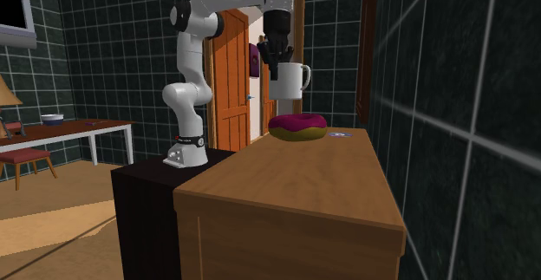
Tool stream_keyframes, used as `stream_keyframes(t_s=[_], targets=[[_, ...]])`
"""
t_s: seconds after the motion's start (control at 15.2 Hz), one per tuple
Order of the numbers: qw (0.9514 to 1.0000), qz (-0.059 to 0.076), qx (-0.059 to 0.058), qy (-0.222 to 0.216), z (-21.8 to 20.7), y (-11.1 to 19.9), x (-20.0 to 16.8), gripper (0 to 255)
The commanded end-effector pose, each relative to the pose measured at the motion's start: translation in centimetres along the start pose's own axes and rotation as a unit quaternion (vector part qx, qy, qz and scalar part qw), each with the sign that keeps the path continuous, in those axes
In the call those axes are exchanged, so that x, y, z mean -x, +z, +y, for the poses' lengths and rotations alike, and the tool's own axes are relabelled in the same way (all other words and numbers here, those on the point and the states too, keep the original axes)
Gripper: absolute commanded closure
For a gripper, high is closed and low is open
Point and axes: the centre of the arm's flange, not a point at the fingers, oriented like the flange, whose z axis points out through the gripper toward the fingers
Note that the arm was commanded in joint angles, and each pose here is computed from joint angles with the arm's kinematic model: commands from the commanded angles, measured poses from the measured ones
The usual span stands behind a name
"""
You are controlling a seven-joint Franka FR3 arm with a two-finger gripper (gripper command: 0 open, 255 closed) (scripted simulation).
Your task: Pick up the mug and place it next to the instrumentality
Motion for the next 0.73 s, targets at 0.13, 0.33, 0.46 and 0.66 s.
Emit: stream_keyframes(t_s=[0.13,0.33,0.46,0.66], targets=[[1.0,0.0,0.0,0.001,-5.5,0.3,-0.6,255],[1.0,0.0,0.0,0.001,-9.4,0.3,-1.2,255],[1.0,0.0,0.0,0.001,-12.0,0.3,-1.6,255],[1.0,0.0,0.0,0.001,-15.9,0.3,-2.1,255]])
